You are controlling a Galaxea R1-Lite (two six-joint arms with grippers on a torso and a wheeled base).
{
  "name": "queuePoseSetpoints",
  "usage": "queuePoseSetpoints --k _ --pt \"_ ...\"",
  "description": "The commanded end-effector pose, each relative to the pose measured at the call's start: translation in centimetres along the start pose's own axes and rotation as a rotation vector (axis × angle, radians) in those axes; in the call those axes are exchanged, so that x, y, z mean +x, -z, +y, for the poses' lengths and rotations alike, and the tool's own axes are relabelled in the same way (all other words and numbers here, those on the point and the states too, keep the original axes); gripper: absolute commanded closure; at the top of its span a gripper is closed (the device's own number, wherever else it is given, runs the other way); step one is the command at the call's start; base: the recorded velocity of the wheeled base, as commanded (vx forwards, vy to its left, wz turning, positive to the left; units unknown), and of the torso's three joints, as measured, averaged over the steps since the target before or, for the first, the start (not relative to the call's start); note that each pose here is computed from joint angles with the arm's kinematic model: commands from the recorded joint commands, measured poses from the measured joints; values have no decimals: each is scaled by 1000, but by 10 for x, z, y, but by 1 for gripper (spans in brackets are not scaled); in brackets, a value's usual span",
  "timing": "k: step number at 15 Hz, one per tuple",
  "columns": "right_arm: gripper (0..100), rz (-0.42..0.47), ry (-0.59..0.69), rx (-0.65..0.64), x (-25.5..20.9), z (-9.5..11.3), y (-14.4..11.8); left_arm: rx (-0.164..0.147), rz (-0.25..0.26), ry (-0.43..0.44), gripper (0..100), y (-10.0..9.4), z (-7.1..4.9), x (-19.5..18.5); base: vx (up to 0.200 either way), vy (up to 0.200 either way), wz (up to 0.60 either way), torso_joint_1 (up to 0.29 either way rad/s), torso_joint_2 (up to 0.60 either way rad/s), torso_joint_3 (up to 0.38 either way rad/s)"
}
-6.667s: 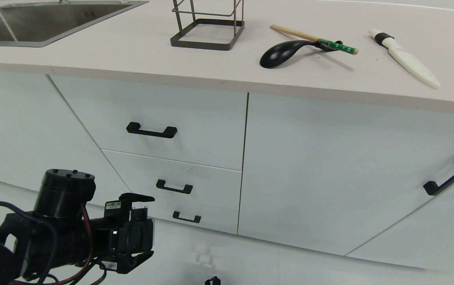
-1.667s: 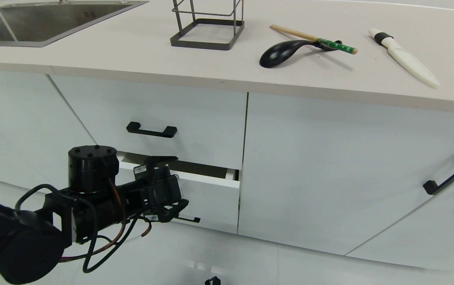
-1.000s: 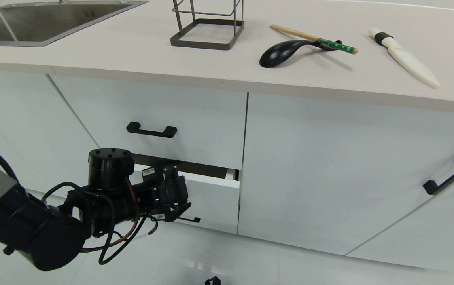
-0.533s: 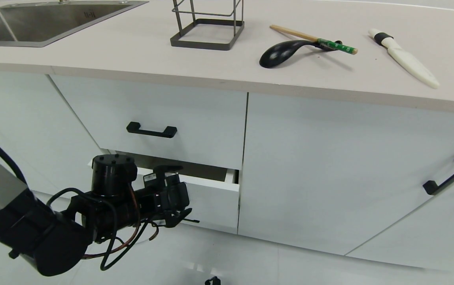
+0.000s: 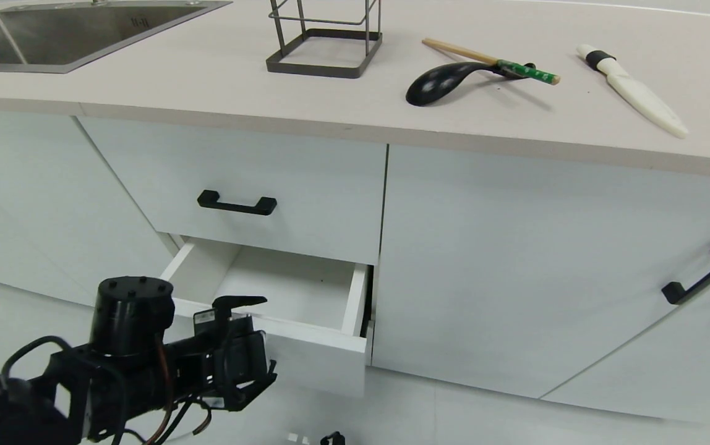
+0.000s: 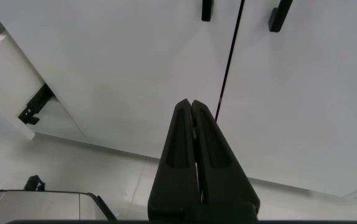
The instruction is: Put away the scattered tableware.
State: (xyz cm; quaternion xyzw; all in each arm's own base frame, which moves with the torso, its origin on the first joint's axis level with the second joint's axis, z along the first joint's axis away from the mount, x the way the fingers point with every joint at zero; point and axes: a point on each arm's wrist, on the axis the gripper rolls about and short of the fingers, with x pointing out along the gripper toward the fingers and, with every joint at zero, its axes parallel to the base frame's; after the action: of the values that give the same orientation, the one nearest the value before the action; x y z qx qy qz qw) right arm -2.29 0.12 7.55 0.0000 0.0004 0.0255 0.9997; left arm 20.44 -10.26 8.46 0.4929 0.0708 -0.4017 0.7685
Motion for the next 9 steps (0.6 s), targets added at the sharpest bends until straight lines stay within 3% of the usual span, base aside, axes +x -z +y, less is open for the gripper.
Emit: queuePoseSetpoints --k 1,3,9 --pt "100 -1 -1 0 0 0 0 22 -33 5 0 -6 -20 -36 0 0 0 0 0 0" --pt "100 -1 -1 0 0 0 0 32 -36 62 0 -7 -34 -46 0 0 0 0 0 0" --pt "100 -1 -1 0 0 0 0 33 -36 69 0 -5 -42 -56 0 0 0 0 0 0"
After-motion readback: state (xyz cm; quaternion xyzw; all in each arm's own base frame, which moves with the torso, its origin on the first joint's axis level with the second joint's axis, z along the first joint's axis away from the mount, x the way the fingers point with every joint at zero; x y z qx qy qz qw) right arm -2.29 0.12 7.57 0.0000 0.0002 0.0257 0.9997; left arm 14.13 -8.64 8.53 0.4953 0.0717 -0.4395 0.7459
